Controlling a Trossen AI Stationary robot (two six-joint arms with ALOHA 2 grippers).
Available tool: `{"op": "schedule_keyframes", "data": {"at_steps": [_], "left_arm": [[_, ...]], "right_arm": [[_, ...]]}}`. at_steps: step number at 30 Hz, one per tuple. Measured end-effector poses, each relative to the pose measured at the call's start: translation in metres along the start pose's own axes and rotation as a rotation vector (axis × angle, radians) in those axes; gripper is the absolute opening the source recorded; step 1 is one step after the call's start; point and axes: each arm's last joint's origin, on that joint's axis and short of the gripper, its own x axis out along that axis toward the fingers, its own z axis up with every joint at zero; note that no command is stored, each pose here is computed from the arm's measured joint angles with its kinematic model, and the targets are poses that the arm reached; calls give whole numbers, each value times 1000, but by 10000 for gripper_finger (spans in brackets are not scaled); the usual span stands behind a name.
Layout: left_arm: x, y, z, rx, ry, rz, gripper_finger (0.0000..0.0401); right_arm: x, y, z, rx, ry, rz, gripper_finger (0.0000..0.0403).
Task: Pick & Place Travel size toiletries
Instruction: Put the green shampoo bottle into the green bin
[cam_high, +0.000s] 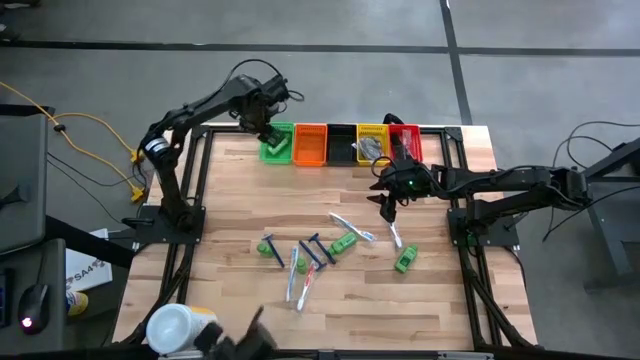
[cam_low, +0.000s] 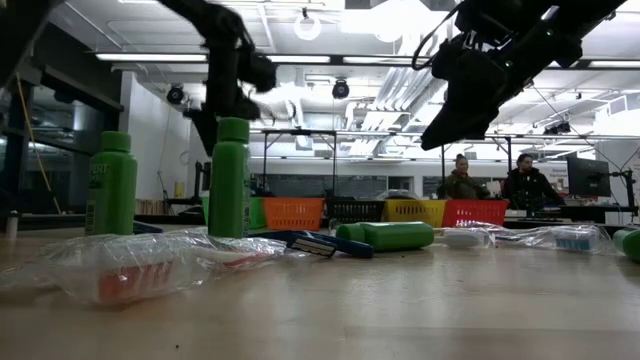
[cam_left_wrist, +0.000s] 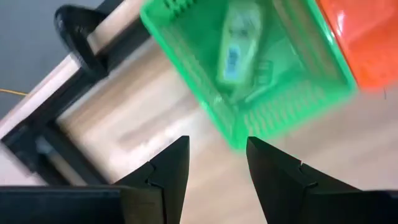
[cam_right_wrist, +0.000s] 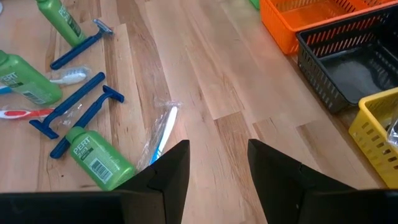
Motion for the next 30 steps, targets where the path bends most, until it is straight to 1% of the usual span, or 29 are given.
{"op": "schedule_keyframes", "data": {"at_steps": [3, 7, 9, 11, 15, 17, 19, 23, 26, 28, 30], "left_arm": [[-27, -19, -25, 53, 9, 20, 159], [-63, -51, -62, 109, -58, 49, 159], [-75, -67, -83, 138, -104, 24, 159], [-81, -81, -104, 152, -130, -1, 159], [-71, -102, -148, 186, -102, -5, 159], [-61, -111, -170, 241, -82, 7, 159], [-50, -120, -189, 342, -63, 24, 159], [-26, -132, -225, 652, -3, 93, 159], [-10, -138, -248, 841, 21, 118, 159], [-1, -144, -259, 920, 3, 104, 159], [3, -148, -267, 969, -13, 92, 159]], "right_arm": [[0, 0, -1, 0, 14, -3, 155], [0, 0, -2, 8, 25, -5, 155], [0, -1, -2, 8, 24, -6, 155], [0, 0, -2, 11, 24, -6, 155], [0, 0, -2, 11, 24, -6, 155], [0, 0, -2, 11, 24, -5, 155], [0, 0, -2, 10, 24, -4, 155], [0, 0, -3, 11, 26, -5, 155], [0, 0, -3, 11, 29, -5, 155], [0, -1, -3, 11, 31, -5, 155], [0, -1, -3, 11, 31, -5, 155]]}}
